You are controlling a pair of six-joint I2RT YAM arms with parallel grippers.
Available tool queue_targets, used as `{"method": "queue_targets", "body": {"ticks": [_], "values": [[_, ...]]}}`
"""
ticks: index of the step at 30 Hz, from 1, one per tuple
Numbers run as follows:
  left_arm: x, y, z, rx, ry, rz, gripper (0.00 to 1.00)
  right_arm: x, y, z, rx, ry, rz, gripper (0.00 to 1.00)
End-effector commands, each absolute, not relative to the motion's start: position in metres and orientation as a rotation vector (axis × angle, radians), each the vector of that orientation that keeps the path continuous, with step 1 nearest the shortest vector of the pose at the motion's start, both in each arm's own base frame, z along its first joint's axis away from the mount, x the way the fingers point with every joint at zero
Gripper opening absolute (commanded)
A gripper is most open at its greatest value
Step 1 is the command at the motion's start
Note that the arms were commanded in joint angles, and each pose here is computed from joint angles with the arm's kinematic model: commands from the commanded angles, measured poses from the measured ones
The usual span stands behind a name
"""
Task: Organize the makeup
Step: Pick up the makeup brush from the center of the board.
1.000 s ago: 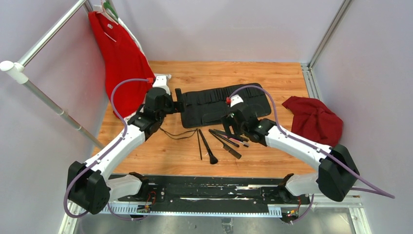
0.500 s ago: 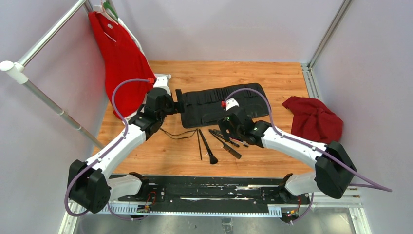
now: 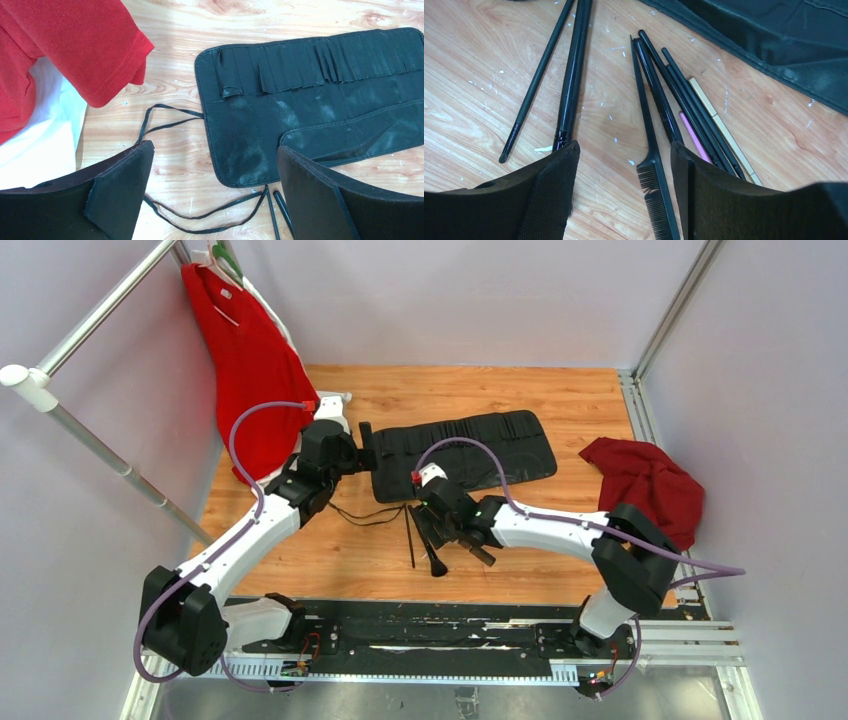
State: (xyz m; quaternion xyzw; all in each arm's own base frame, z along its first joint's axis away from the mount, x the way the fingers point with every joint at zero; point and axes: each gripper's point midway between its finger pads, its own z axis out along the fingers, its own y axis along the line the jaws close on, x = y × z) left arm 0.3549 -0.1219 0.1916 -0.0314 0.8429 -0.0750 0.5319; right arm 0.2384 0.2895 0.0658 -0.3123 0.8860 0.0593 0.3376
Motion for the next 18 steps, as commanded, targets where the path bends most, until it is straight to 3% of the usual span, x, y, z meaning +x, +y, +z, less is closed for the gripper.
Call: {"method": "queue_targets", "body": {"ticks": [1, 7, 18], "values": [[0.357, -0.115, 0.195, -0.096, 1.985, -0.154, 0.98, 0.239, 0.312, 0.069, -0.805, 2.29, 0.212, 0.66], [0.358, -0.109, 0.193, -0.111, 1.985, -0.155, 0.98, 0.232, 0.327, 0.059, -0.838, 2.299, 0.236, 0.61], [0.359, -0.104, 0.189, -0.124, 1.989, -0.157, 0.98, 0.224, 0.339, 0.05, -0.868, 2.313, 0.263, 0.61]]}}
